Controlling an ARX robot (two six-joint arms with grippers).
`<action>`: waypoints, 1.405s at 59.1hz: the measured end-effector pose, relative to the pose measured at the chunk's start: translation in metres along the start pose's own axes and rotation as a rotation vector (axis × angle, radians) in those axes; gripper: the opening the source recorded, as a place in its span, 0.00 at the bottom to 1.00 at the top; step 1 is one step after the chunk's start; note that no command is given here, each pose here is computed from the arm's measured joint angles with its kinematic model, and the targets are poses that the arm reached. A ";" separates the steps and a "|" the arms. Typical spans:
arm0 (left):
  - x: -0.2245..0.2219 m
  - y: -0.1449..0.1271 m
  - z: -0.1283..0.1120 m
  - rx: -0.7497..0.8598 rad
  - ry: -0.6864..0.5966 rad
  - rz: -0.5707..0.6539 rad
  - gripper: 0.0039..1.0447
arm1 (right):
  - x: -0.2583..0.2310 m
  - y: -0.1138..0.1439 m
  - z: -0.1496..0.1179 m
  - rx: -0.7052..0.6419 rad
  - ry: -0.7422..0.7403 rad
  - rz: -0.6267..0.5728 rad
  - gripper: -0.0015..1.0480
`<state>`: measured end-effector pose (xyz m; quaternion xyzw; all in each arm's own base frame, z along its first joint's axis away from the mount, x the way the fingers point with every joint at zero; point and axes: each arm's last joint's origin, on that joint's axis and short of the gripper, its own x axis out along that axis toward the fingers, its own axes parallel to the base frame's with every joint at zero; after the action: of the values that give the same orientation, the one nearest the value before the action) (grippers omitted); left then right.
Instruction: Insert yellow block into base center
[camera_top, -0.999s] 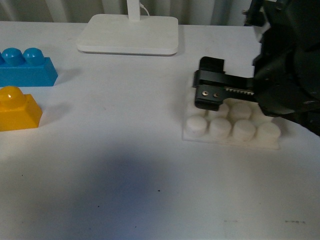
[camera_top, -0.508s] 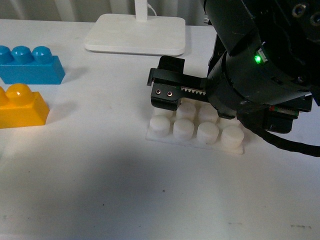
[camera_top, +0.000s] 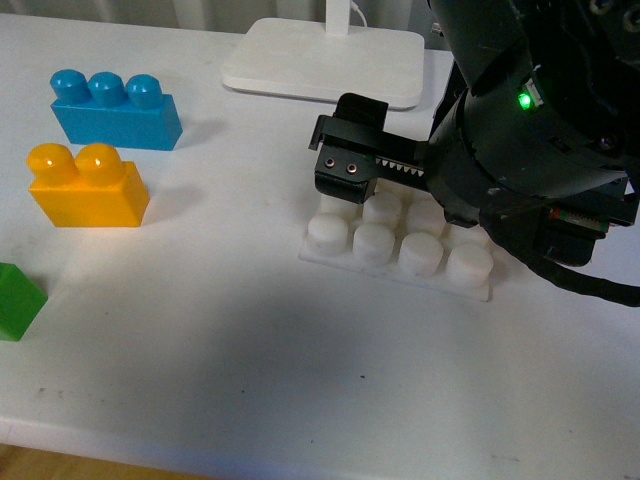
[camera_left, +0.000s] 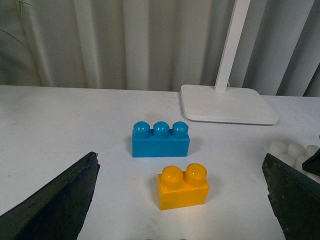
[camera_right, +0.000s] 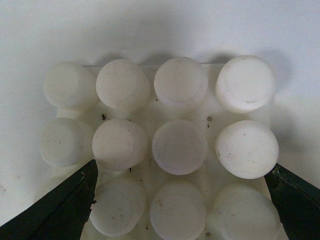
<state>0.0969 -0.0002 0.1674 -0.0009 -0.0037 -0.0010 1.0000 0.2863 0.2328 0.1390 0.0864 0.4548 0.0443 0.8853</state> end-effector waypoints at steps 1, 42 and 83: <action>0.000 0.000 0.000 0.000 0.000 0.000 0.94 | 0.000 0.000 0.000 -0.002 -0.001 0.003 0.92; 0.000 0.000 0.000 0.000 0.000 0.000 0.94 | -0.055 -0.035 0.035 -0.046 -0.103 0.157 0.91; 0.000 0.000 0.000 0.000 0.000 0.000 0.94 | -0.218 -0.226 0.028 -0.052 -0.879 -0.020 0.91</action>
<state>0.0969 -0.0002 0.1674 -0.0009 -0.0037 -0.0010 1.0000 0.1817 -0.0261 0.2849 0.0705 0.0343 0.0060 0.9969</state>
